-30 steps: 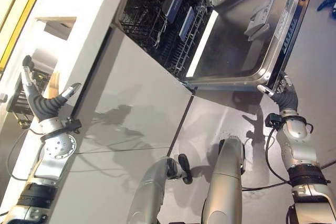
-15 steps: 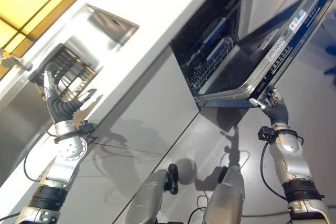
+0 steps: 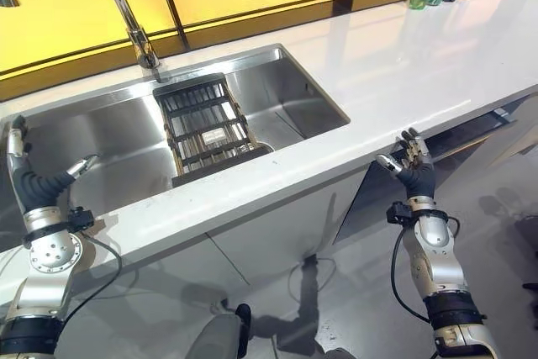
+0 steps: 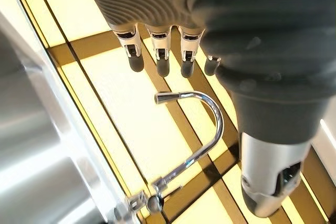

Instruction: Pick up plates and place into dishwasher.

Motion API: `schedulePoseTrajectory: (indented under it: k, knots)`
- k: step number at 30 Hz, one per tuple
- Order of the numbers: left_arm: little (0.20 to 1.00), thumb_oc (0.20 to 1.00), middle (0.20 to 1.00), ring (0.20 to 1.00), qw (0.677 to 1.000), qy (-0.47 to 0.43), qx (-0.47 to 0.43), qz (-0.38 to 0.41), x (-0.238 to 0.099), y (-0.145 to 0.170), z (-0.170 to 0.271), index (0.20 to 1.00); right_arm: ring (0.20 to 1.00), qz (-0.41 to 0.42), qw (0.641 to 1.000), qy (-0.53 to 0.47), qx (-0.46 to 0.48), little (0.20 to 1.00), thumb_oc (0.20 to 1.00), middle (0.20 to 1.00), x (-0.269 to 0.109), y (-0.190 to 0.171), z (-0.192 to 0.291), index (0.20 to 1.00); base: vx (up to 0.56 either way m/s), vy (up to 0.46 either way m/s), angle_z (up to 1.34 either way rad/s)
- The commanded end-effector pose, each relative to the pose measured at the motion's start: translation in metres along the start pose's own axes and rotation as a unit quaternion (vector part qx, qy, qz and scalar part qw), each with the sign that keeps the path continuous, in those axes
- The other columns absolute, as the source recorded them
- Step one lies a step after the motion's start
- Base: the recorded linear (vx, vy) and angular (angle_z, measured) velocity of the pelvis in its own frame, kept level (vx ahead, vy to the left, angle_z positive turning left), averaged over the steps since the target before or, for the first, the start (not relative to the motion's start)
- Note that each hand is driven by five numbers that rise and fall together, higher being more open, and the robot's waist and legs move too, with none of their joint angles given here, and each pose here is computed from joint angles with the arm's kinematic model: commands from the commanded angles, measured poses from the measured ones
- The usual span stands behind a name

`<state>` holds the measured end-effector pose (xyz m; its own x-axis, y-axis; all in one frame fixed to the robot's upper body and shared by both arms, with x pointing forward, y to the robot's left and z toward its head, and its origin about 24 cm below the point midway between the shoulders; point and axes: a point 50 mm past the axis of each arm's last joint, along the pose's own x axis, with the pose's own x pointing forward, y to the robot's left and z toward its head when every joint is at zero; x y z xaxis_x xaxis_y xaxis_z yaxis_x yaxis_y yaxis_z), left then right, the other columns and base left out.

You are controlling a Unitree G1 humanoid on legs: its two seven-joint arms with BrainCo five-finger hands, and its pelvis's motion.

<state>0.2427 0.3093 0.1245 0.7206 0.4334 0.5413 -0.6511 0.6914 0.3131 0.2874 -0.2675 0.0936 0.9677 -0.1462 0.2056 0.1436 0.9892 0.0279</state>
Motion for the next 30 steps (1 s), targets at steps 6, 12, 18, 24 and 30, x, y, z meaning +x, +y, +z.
schedulePoseTrajectory:
  k: [6, 12, 18, 24, 30]
  knots:
    - [1.000, 1.000, 1.000, 1.000, 0.994, -0.105, -0.006, -0.015, 0.022, 0.015, 0.034, 1.000, 1.000, 0.088, 0.982, -0.164, 0.016, 1.000, 1.000, 1.000, 0.030, 0.054, 0.063, 1.000, -0.07, -0.075, 0.05]
    - [1.000, 1.000, 1.000, 1.000, 0.995, -0.086, -0.035, -0.028, 0.018, 0.005, 0.031, 1.000, 1.000, 0.073, 0.990, -0.122, -0.006, 1.000, 1.000, 1.000, 0.017, 0.050, 0.045, 1.000, -0.13, -0.029, 0.03]
    - [1.000, 1.000, 1.000, 1.000, 0.993, -0.058, -0.093, -0.050, 0.010, -0.007, 0.028, 1.000, 1.000, 0.123, 0.979, -0.154, -0.048, 1.000, 1.000, 1.000, -0.005, 0.060, 0.061, 1.000, -0.12, 0.000, -0.34]
    - [1.000, 1.000, 1.000, 1.000, 0.967, -0.060, -0.226, -0.098, 0.007, -0.038, 0.053, 1.000, 1.000, 0.176, 0.958, -0.219, -0.061, 1.000, 1.000, 1.000, -0.005, 0.083, 0.094, 1.000, -0.10, -0.024, -0.29]
    - [1.000, 1.000, 1.000, 1.000, 0.931, -0.107, -0.324, -0.132, 0.013, -0.062, 0.095, 1.000, 1.000, 0.193, 0.951, -0.238, -0.047, 1.000, 1.000, 1.000, 0.002, 0.095, 0.110, 1.000, -0.01, -0.007, -0.04]
